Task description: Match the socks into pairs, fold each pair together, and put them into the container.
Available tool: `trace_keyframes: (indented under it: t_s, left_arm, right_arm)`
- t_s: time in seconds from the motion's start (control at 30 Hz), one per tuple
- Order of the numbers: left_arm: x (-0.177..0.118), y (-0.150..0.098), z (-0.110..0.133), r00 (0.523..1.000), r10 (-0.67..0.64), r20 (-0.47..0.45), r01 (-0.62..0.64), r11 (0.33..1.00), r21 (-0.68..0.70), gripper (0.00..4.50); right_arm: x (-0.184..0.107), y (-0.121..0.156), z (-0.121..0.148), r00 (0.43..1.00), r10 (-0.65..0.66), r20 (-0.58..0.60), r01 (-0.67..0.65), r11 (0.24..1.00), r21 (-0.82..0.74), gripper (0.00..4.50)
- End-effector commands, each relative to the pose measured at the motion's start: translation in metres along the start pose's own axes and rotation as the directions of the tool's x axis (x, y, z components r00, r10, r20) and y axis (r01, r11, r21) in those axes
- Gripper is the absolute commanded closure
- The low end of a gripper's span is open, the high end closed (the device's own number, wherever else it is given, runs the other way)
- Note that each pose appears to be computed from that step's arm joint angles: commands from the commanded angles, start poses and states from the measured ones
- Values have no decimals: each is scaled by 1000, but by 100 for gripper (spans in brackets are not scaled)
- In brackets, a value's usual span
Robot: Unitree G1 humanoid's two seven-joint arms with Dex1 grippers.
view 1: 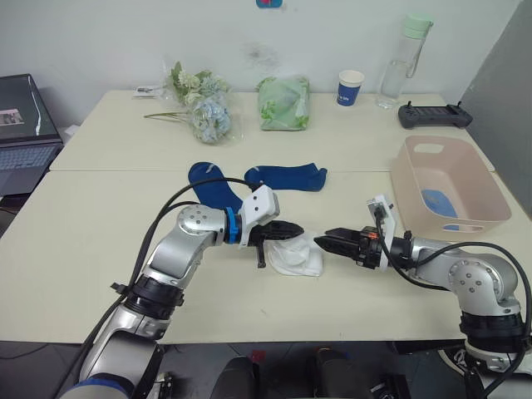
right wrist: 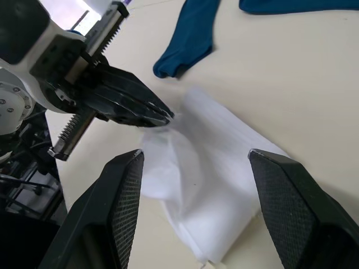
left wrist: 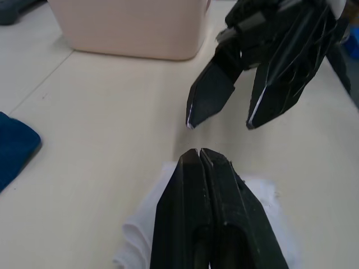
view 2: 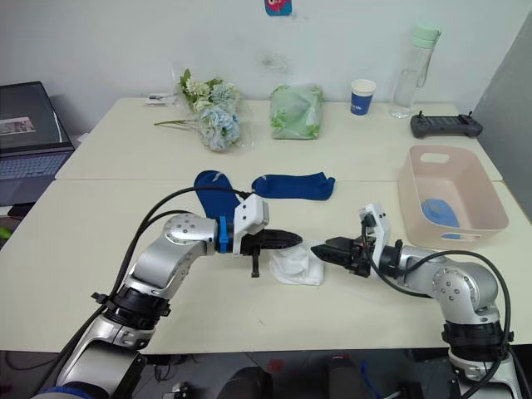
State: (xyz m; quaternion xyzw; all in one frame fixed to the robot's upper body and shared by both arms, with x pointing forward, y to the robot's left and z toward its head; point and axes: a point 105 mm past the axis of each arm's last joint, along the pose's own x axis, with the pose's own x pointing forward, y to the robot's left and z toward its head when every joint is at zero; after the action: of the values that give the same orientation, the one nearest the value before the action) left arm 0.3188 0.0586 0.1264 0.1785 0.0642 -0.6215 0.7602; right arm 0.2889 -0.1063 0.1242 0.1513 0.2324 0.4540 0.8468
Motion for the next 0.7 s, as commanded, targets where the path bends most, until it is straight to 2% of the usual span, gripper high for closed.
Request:
trace_keyframes:
  t_s: [0.03, 0.33, 0.53, 0.7]
  left_arm:
    - [-8, -2, -8, 998, -23, -57, 25, 999, 31, 450]
    - [-36, -17, -19, 994, -69, -82, 65, 996, -54, 450]
    - [-38, -27, -29, 991, -83, -110, 77, 995, -56, 450]
    - [-37, -19, 0, 998, -56, 2, 56, 996, -76, 450]
  right_arm:
    - [-1, 8, 7, 999, 23, 26, -21, 999, -45, 129]
    - [0, -5, -2, 999, -45, -11, 44, 998, -49, 129]
    - [7, -19, -9, 992, -111, -55, 108, 993, -55, 129]
    - [8, -17, 0, 994, -103, -26, 100, 992, -77, 129]
